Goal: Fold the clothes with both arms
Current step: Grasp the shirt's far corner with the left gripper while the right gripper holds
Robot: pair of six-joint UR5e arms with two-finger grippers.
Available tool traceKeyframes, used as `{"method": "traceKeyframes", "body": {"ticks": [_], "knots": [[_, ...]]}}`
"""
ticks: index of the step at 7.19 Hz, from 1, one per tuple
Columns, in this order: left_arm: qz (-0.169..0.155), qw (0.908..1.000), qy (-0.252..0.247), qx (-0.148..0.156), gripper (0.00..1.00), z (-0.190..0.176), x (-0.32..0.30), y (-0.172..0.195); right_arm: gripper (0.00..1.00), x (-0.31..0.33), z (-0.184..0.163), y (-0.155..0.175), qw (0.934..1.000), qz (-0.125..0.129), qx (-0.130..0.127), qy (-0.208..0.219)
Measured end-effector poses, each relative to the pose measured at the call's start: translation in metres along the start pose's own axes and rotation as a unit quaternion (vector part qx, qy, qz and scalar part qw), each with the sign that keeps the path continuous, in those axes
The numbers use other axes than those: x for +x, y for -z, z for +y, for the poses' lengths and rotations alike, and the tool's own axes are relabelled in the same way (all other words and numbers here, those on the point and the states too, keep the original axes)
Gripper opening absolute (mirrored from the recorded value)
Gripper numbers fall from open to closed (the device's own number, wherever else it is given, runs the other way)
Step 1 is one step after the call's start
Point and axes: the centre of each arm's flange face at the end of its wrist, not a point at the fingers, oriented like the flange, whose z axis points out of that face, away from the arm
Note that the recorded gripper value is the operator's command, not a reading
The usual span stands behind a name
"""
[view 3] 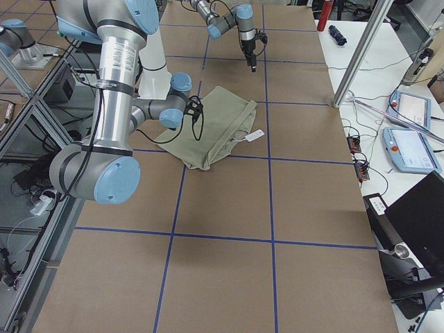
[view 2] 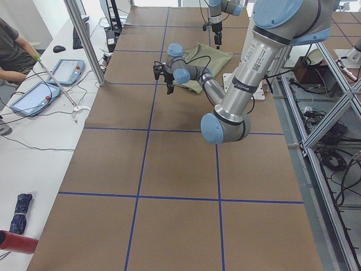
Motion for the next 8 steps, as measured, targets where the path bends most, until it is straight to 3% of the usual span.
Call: {"method": "traceKeyframes", "body": {"ticks": [2,4,6,8], "knots": [[0.002,0.9972,0.056,-0.049,0.99,0.074,0.013,-0.016,1.00,-0.024,-0.032,0.031,0.9982,-0.045,0.039,-0.011],[-0.009,0.9922,0.094,-0.081,0.96,0.128,0.018,-0.031,1.00,-0.033,-0.045,0.041,0.9966,-0.059,0.055,-0.015],[-0.023,0.9883,0.119,-0.093,0.95,0.156,0.015,-0.044,1.00,-0.039,-0.052,0.037,0.9962,-0.062,0.059,-0.016],[-0.032,0.9882,0.127,-0.079,0.89,0.158,0.011,-0.056,1.00,-0.042,-0.057,0.031,0.9962,-0.061,0.060,-0.018]]}}
